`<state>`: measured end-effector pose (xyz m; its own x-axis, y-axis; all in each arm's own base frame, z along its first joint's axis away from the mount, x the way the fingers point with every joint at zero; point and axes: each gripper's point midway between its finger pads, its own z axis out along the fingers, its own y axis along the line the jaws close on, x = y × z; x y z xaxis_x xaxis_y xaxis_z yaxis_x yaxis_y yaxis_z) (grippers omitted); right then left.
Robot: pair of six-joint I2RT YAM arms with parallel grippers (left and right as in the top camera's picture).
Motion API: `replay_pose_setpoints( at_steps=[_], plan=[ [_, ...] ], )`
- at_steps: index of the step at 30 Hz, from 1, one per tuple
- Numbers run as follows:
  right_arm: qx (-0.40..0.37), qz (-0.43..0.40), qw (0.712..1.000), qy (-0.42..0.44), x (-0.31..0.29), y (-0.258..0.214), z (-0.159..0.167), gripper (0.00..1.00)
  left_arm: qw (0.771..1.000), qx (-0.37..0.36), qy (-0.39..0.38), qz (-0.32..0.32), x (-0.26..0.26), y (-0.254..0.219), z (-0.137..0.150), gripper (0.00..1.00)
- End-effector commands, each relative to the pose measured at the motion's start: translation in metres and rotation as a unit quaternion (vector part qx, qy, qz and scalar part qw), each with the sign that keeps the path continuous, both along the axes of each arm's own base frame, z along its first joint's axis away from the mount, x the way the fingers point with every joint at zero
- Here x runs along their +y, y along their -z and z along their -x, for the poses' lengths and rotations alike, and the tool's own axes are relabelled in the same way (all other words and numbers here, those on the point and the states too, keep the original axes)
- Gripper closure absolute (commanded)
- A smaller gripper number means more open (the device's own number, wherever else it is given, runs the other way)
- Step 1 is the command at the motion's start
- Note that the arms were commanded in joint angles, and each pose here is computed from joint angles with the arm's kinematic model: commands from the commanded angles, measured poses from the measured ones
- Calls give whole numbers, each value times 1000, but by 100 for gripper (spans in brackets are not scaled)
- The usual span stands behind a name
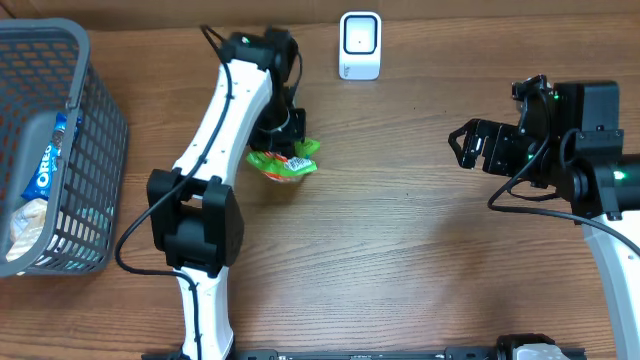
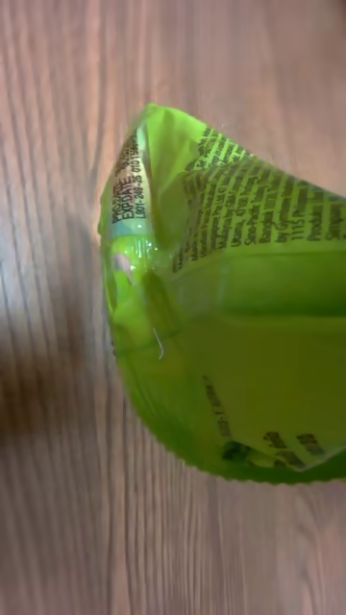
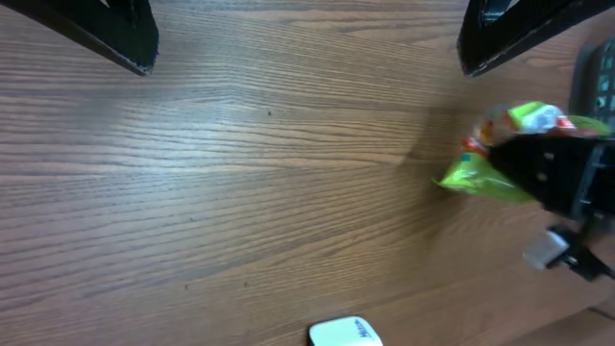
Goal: Scan the item barcode
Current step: 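Carry the green chip bag to table center and release it, then reach the left gripper into the basket and grasp the blue Oreo pack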
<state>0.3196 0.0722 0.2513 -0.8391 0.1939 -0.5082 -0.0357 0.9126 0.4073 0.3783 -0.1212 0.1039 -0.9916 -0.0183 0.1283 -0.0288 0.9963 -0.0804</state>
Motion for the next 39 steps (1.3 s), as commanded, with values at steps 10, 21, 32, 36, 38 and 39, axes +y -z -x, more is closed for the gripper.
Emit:
replay_pose_setpoints(
  at_steps=[10, 21, 32, 36, 38, 39],
  plan=[
    [-20, 11, 1000, -2, -4, -10, -5, 0, 996, 84, -28, 6, -10, 45, 47, 53],
    [-24, 11, 1000, -1, -4, -11, -7, 0, 985, -163, -31, 50, 56, -124, -51, 13],
    [-27, 11, 1000, -2, -4, -12, -8, 0, 884, -403, -236, -37, 257, -285, -16, 0],
    [-28, 11, 1000, -1, -4, -12, -8, 0, 846, -353, -372, -142, 369, -262, 28, 0],
    [-28, 11, 1000, -1, -4, -12, -9, 0, 844, -337, -390, -149, 395, -247, 33, 0],
    [-29, 11, 1000, -1, -4, -12, -9, 0, 847, -325, -395, -148, 408, -236, 33, 0]
  ],
)
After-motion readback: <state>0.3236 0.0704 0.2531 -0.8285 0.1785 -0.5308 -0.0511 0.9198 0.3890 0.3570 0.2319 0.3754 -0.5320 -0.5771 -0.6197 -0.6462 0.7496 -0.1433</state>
